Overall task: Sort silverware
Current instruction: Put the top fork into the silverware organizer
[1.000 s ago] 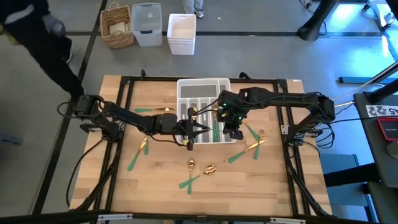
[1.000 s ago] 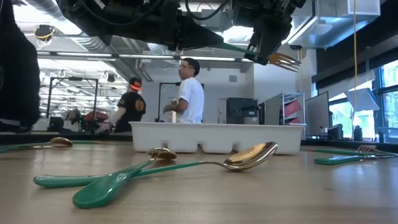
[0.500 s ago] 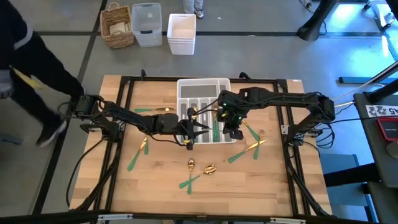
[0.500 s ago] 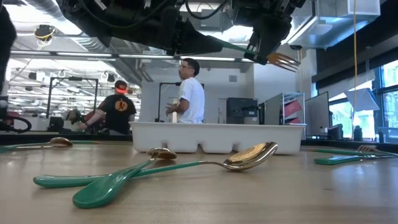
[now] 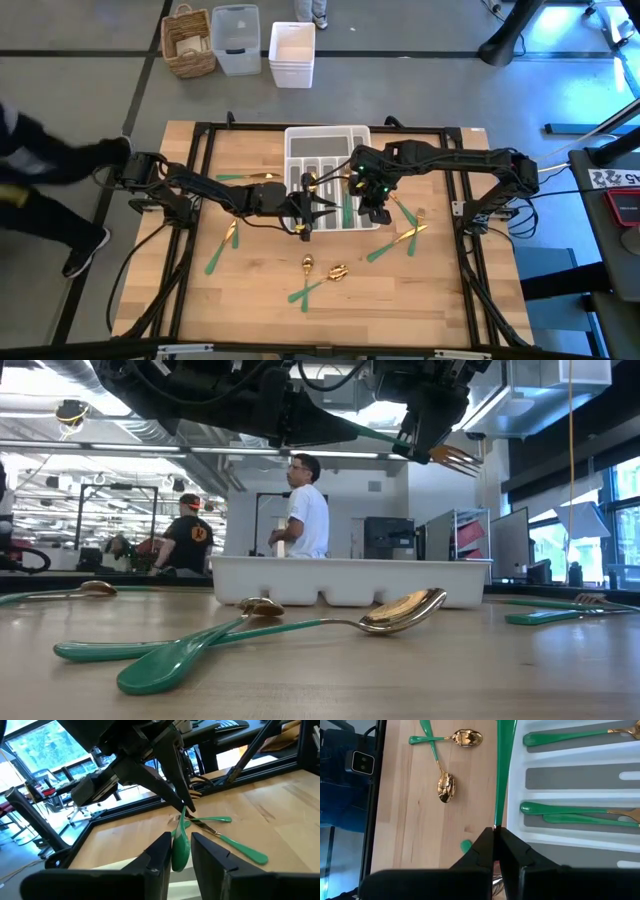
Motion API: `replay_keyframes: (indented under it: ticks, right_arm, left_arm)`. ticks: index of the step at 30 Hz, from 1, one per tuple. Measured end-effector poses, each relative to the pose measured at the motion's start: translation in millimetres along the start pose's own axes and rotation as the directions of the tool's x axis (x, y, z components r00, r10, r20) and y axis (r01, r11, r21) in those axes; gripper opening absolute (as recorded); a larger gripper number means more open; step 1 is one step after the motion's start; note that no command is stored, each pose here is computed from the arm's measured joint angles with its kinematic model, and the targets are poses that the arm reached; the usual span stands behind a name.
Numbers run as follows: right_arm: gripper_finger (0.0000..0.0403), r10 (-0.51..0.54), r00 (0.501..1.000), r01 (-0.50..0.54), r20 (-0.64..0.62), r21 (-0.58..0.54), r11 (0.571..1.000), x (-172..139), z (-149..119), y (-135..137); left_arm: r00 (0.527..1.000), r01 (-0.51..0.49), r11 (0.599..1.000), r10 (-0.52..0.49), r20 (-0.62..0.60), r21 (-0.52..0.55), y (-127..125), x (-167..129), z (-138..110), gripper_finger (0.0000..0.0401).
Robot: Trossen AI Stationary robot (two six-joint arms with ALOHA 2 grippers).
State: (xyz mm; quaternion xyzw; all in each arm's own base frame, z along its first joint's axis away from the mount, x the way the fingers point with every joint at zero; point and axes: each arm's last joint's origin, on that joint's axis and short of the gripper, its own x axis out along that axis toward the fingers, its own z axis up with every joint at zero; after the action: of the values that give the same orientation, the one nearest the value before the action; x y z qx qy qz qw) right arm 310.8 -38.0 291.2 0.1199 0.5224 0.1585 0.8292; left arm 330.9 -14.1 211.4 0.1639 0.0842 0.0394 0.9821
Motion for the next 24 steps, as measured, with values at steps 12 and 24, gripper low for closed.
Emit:
replay_keyframes:
  ticks: [12,24]
  right_arm:
    - [0.0016,0.001,1.0,-0.001,-0.001,-0.001,1.0,0.0,-0.1,0.0]
    - [0.0017,0.001,1.0,-0.001,-0.001,-0.002,1.0,-0.2,-0.1,0.1]
  left_arm:
    - [1.0,-0.001,1.0,0.001,0.007,-0.001,-0.5,-0.1,0.9,0.0033]
    - [1.0,0.001,0.995,0.0,0.009,-0.104,-0.5,-0.2,0.8,0.0004]
